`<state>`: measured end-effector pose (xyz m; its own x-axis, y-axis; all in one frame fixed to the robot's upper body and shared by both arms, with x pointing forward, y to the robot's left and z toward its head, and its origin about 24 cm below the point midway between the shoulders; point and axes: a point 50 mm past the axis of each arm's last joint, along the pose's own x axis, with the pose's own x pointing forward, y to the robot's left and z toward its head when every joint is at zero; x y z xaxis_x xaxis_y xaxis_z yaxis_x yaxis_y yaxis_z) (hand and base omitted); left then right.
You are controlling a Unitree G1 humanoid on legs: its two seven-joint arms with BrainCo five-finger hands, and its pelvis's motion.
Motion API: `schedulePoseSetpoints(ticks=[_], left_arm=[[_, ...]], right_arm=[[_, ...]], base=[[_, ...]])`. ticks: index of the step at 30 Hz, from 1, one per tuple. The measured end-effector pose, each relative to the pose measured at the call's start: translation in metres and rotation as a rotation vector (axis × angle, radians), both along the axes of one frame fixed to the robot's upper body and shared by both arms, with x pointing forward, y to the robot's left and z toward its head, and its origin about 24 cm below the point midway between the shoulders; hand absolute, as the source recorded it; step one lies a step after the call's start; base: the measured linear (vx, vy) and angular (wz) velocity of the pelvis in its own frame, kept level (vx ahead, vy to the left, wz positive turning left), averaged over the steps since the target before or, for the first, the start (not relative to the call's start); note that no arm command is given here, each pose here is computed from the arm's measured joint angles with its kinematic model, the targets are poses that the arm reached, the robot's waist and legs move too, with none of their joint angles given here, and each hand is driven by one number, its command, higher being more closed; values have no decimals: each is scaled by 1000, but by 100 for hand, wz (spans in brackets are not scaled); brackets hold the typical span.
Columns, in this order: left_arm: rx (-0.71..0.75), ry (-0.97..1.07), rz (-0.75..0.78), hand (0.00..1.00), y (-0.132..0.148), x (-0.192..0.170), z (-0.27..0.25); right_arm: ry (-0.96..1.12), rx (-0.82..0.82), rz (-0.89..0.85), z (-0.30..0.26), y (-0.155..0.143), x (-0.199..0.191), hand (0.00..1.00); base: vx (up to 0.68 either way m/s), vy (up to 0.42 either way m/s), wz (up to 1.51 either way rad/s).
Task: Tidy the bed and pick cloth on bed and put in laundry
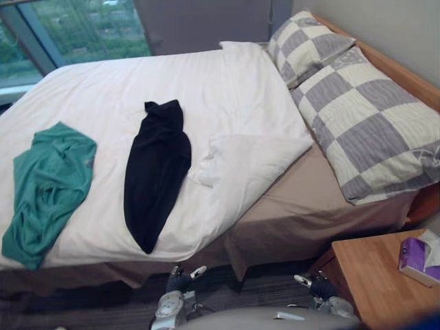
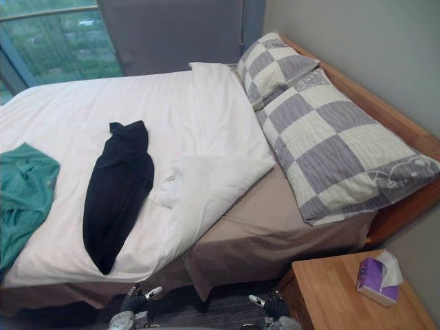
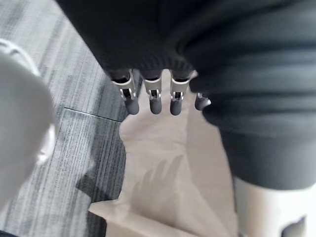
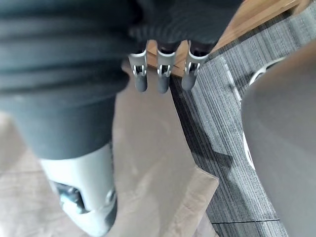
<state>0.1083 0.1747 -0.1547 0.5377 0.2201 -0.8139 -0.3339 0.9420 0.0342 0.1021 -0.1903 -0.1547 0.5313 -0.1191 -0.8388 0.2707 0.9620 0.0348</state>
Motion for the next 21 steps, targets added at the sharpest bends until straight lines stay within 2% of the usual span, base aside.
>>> schedulePoseSetpoints(ticks=[7,11,13,18,21], left_arm=[[-36,-15,-73,0,-9,8,1],[-102,-8,-138,0,-27,6,-1],[-100,-7,-141,0,-25,6,-1],[-52,37,-119,0,-3,-5,-3],[-30,83,-106,0,8,-17,-5]], right_arm=[[17,18,-131,-3,0,-9,0],[-1,2,-329,-2,-11,-18,0],[3,-35,-406,-2,-14,-24,0],[-100,-254,-550,19,-41,-4,0],[-334,-469,-597,66,-79,33,0]], base=[[78,66,-2],[3,69,30],[-43,54,12],[-93,36,-11],[-135,14,-17]])
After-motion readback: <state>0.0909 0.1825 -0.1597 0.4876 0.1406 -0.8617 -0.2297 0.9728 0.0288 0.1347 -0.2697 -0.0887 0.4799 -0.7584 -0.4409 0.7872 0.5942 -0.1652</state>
